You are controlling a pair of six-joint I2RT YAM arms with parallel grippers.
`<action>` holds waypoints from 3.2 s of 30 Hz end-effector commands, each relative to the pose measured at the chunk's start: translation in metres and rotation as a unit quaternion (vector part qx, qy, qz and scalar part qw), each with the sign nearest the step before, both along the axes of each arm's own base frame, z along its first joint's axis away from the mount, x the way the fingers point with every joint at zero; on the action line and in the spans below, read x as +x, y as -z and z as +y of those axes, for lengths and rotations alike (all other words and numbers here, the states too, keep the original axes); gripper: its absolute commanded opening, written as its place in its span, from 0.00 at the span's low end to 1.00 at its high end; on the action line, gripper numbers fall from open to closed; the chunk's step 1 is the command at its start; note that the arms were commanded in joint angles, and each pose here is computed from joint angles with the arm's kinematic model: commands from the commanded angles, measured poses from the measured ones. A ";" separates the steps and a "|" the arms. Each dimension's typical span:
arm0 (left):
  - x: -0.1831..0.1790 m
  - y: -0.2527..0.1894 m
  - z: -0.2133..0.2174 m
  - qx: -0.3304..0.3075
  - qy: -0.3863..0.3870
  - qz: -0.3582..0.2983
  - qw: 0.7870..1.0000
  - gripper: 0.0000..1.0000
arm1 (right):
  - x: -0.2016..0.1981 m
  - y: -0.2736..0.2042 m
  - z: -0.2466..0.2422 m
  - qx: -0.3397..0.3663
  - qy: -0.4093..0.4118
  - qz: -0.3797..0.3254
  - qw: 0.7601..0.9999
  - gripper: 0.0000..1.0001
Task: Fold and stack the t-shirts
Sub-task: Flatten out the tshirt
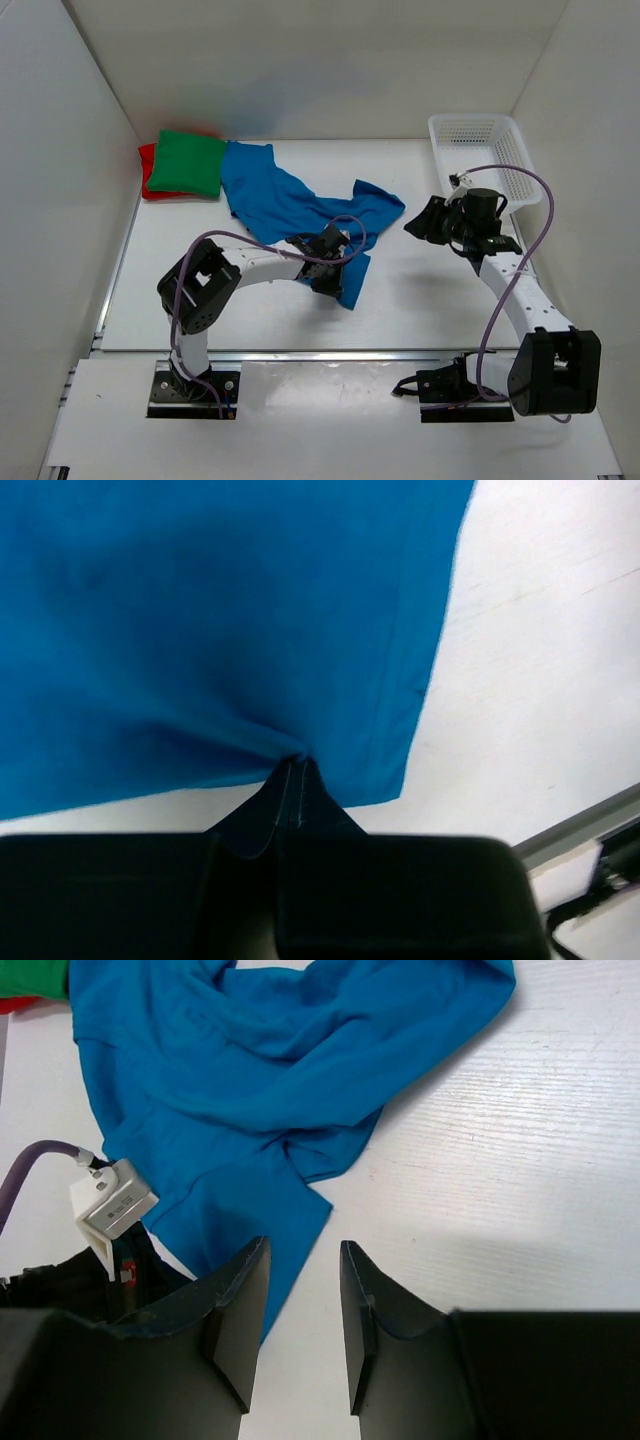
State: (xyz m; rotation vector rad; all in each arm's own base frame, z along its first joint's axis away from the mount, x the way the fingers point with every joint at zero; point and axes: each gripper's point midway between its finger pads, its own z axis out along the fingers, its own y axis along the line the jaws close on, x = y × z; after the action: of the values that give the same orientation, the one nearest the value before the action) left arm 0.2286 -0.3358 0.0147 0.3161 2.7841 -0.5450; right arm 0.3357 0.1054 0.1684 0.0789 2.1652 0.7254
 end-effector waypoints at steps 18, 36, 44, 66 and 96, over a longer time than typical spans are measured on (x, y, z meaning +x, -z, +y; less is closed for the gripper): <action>0.080 -0.393 0.237 -0.126 -0.293 -0.392 0.863 0.00 | -0.038 0.088 0.086 0.018 -0.086 0.094 0.992 0.33; 0.047 -0.399 0.297 -0.050 -0.346 -0.453 0.820 0.00 | 0.056 0.055 0.154 -0.018 -0.132 0.064 0.989 0.38; 0.033 -0.334 0.291 -0.035 -0.331 -0.393 0.857 0.00 | 0.061 0.060 0.228 -0.116 -0.242 0.059 0.962 0.37; -0.019 -0.173 0.274 -0.035 -0.303 -0.244 0.921 0.00 | 0.003 0.110 0.315 -0.206 -0.312 0.036 0.927 0.37; 0.031 -0.305 0.274 -0.060 -0.297 -0.370 0.878 0.00 | 0.022 -0.149 0.195 -0.040 -0.121 -0.160 0.979 0.00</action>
State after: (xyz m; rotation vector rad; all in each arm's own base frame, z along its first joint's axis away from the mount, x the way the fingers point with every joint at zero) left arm 0.2453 -0.0666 0.2626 -0.3263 2.0879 -0.3355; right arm 0.3522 0.3364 0.1964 -0.5676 2.2370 0.5777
